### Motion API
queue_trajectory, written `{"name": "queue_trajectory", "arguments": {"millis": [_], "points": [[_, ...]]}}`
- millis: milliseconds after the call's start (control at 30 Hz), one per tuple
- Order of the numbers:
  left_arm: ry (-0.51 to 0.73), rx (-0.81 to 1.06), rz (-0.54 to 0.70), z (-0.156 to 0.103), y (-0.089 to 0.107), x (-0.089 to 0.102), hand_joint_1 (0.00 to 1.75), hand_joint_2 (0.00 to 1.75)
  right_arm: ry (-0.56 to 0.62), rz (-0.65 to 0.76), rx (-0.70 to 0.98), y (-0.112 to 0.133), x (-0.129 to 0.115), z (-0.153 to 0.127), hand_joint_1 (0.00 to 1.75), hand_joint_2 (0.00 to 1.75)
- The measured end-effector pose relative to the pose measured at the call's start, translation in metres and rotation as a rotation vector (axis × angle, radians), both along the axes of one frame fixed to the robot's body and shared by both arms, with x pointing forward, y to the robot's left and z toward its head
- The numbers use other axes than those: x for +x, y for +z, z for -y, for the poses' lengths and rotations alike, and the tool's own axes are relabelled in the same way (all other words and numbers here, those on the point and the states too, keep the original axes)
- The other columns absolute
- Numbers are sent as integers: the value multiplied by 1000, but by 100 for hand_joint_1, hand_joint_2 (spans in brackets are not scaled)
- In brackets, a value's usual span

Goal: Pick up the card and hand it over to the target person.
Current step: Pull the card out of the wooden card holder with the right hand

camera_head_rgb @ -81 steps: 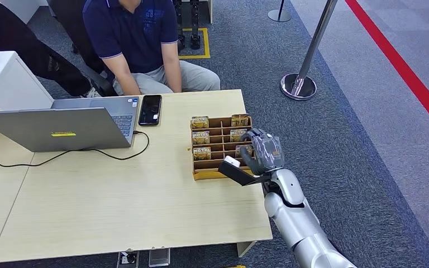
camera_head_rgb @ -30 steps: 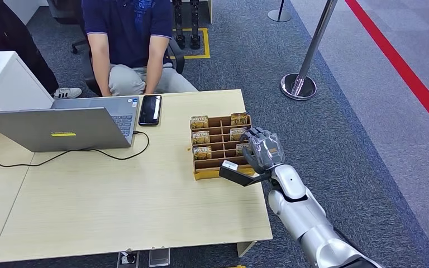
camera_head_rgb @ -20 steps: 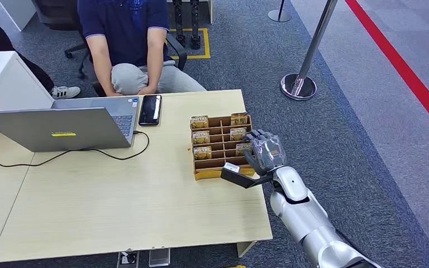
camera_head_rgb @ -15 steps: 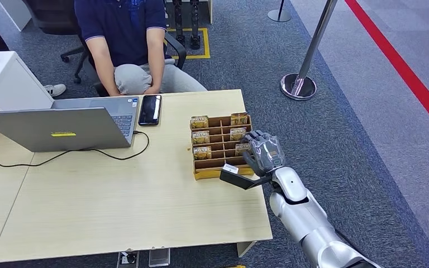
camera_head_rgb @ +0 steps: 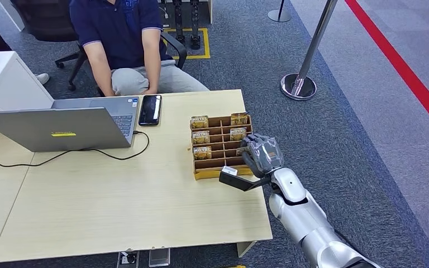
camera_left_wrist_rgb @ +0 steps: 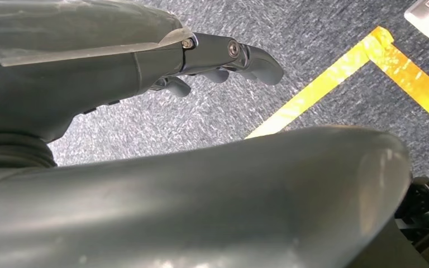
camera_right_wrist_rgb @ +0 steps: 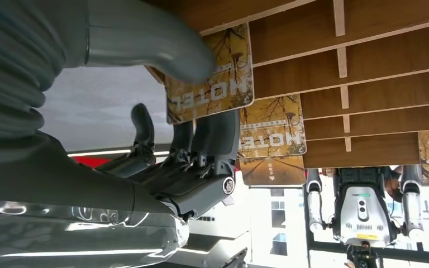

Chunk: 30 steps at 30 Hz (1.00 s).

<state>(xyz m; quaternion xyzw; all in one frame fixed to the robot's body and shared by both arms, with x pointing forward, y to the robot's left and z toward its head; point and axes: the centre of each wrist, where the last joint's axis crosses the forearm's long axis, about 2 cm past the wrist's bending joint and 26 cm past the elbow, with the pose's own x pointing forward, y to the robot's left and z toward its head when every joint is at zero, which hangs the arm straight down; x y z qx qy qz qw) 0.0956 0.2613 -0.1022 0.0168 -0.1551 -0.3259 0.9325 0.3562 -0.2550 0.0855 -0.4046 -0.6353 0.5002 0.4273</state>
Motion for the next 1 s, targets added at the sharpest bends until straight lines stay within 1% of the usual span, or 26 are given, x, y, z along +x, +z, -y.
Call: {"name": "queue_trajectory", "arguments": {"millis": [100, 267, 400, 567, 667, 867, 1000], "points": [[-13, 13, 5, 0, 0, 1, 0, 175, 1, 2, 1, 1, 1, 0, 175, 175], [-55, 36, 19, 0, 1, 2, 0, 175, 1, 4, 5, 0, 0, 0, 175, 175], [-13, 65, 53, 1, 1, 3, 0, 175, -9, 9, 12, -3, -4, 4, 175, 175], [-6, 74, 40, 1, 0, 1, 0, 175, -4, 3, 40, -3, -5, 4, 175, 175], [-3, 67, 36, 1, 0, 1, 0, 175, 0, 8, 80, 1, -3, 3, 175, 175], [-10, 61, 37, 1, 1, 2, 0, 175, 9, 97, 202, 27, 5, 2, 175, 175], [-24, 58, 41, 1, 1, 6, 0, 175, 6, 182, 273, 46, 6, 4, 175, 175]]}}
